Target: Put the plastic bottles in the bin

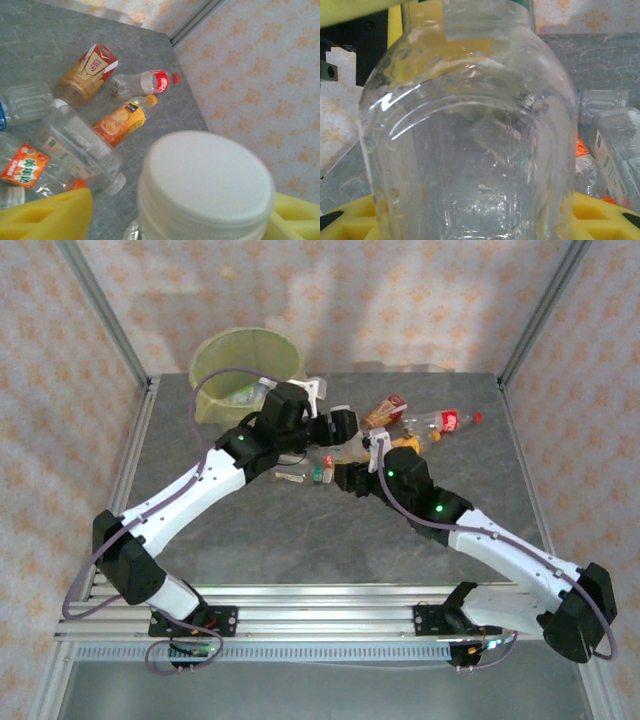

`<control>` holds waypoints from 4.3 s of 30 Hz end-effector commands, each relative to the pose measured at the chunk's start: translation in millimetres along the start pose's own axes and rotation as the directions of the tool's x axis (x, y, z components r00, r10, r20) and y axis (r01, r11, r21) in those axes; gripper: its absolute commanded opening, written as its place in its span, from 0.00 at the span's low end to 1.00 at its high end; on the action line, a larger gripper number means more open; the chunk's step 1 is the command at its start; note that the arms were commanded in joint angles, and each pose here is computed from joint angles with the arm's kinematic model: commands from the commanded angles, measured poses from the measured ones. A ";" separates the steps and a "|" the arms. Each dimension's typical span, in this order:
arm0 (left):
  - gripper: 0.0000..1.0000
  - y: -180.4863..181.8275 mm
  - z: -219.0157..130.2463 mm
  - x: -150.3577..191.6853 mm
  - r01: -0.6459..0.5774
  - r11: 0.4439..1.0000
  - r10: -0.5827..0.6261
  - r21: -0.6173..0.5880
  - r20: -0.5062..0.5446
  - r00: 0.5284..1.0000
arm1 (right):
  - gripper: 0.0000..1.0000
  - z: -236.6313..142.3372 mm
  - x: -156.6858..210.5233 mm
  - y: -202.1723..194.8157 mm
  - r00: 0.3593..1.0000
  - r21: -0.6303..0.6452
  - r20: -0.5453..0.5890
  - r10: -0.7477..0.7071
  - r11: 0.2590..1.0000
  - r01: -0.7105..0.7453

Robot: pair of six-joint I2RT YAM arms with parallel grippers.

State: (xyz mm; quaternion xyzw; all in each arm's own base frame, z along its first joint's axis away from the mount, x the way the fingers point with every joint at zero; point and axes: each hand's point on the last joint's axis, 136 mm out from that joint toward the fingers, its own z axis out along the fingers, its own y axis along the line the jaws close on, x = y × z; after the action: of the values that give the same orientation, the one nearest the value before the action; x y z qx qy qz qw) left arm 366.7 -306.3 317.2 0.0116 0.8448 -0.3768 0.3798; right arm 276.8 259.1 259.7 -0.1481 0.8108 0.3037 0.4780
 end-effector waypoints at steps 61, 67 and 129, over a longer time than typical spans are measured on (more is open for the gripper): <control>0.36 210.4 -85.9 -230.6 -0.084 0.650 0.421 -0.755 0.265 0.868 | 0.99 -8.2 6.7 -47.5 0.996 0.295 -0.036 0.076 0.954 -0.062; 0.41 239.8 -62.4 -218.3 -0.114 0.623 0.384 -0.774 0.176 0.906 | 0.99 15.3 23.3 -52.3 0.987 0.332 -0.142 0.079 0.943 -0.028; 1.00 212.4 -229.3 -51.9 0.482 0.740 -0.076 -0.469 0.653 0.753 | 0.84 152.1 89.8 -48.5 0.853 0.210 -0.517 -0.075 0.955 0.211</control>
State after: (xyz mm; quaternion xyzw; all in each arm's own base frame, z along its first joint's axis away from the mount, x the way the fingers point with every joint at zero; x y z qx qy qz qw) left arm 336.3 -4.2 309.9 -0.3166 0.7832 -0.1067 0.5244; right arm 355.7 313.0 110.0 -0.2004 0.9311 0.1102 0.2841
